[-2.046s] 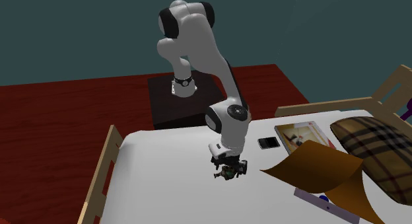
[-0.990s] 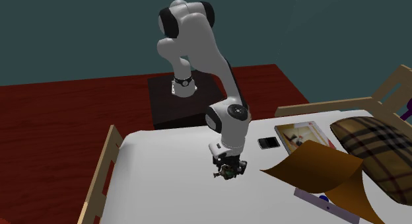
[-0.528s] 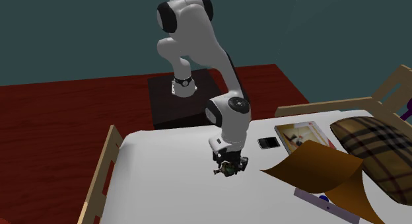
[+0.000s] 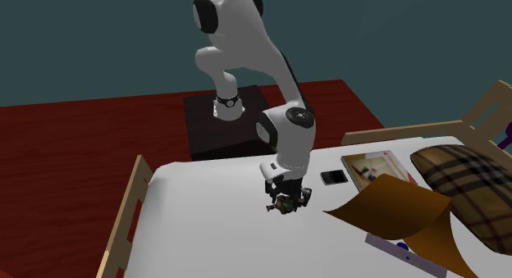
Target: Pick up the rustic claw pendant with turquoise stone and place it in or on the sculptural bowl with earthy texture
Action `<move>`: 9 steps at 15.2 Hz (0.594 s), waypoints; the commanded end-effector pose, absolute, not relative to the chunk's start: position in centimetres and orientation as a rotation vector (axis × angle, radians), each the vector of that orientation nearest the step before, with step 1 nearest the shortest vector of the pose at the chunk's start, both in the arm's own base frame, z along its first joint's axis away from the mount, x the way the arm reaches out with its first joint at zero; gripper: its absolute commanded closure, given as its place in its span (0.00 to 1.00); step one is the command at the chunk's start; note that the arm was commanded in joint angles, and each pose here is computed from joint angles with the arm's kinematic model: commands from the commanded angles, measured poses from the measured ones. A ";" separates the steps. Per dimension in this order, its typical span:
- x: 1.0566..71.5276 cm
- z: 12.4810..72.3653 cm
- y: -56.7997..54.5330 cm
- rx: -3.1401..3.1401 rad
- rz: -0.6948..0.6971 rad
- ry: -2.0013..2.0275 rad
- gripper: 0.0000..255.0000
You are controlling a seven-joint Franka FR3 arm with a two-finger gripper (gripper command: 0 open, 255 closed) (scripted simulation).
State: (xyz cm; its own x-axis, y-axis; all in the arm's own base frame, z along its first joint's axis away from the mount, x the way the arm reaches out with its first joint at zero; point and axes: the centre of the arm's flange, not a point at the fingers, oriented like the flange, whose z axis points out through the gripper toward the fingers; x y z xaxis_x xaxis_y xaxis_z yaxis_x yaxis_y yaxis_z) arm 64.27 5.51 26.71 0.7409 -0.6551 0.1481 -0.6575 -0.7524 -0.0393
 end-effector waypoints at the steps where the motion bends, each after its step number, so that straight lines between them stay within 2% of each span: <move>1: 64.1 27.7 5.5 2.916 0.239 -1.099 1.00; 9: 64.1 32.0 5.5 2.916 0.239 -1.099 1.00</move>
State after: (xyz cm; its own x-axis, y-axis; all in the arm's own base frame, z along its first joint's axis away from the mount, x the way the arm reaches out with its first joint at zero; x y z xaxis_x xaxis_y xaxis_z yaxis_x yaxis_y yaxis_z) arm 64.08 5.59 31.46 0.7408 -0.6552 0.1482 -0.6576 -0.7524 -0.0393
